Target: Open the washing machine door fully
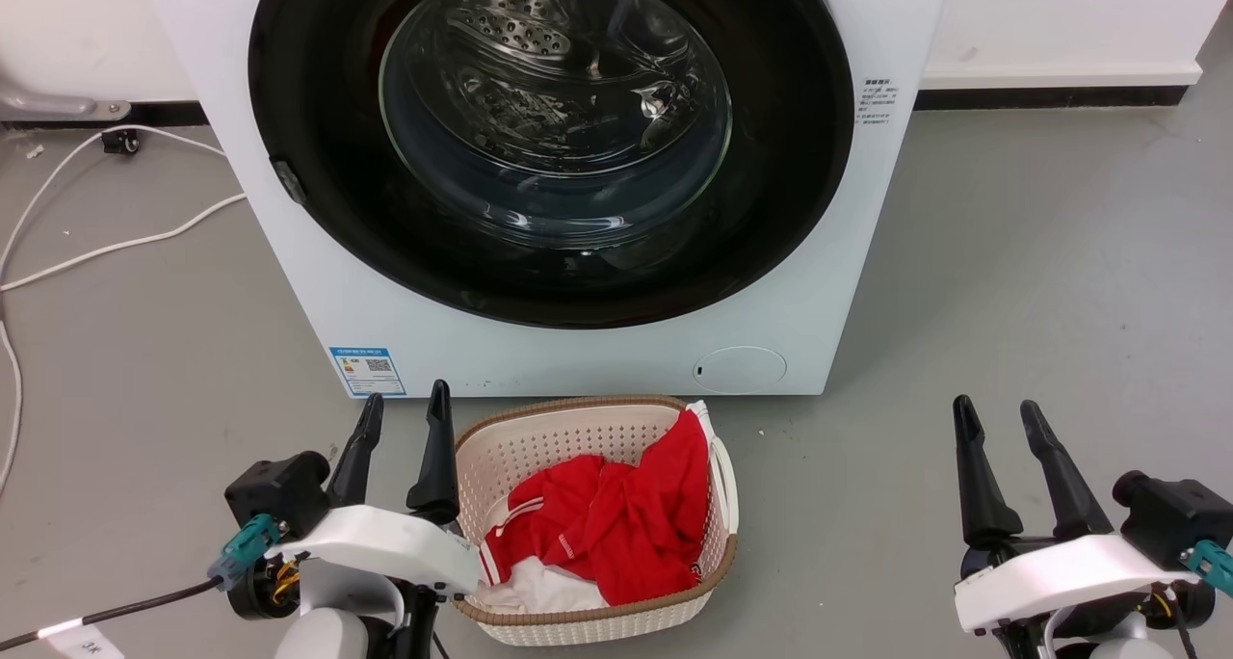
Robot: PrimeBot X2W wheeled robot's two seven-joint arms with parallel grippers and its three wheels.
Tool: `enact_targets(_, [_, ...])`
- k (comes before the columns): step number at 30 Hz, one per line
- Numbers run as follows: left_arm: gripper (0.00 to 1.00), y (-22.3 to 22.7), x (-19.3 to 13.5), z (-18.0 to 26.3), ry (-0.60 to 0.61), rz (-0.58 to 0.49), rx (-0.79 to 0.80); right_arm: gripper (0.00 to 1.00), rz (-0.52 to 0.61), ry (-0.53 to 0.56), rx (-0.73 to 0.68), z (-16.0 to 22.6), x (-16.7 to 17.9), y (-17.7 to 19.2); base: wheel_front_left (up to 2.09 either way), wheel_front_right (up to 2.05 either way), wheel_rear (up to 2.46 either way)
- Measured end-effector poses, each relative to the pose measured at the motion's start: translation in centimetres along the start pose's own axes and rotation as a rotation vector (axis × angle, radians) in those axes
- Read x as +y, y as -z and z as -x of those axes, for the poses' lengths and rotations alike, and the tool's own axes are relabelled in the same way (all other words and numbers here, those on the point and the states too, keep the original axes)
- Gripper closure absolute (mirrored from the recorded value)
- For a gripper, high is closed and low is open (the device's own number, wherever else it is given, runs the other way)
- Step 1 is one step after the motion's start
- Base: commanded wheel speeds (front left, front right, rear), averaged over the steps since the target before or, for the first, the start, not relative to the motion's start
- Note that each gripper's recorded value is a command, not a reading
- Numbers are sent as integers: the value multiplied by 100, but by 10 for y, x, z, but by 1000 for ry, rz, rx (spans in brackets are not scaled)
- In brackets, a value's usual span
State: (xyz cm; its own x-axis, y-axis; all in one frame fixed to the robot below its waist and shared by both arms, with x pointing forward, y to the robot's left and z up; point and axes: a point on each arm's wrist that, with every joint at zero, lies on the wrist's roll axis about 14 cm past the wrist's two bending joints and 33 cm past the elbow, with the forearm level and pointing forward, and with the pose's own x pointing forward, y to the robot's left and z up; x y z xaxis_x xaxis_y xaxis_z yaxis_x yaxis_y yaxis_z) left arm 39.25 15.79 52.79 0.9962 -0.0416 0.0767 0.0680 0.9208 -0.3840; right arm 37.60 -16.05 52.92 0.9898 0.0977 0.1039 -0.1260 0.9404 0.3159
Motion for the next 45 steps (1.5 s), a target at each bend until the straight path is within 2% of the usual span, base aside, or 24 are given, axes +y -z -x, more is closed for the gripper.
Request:
enact_targets(24, [0, -1, -9, 1, 36, -233, -30, 0, 219, -54, 3, 1, 11, 0, 0, 0, 0])
enact_targets(45, [0, 0, -11, 3, 54, -377, -53, 0, 324, -81, -3, 1, 16, 2, 0, 0, 0])
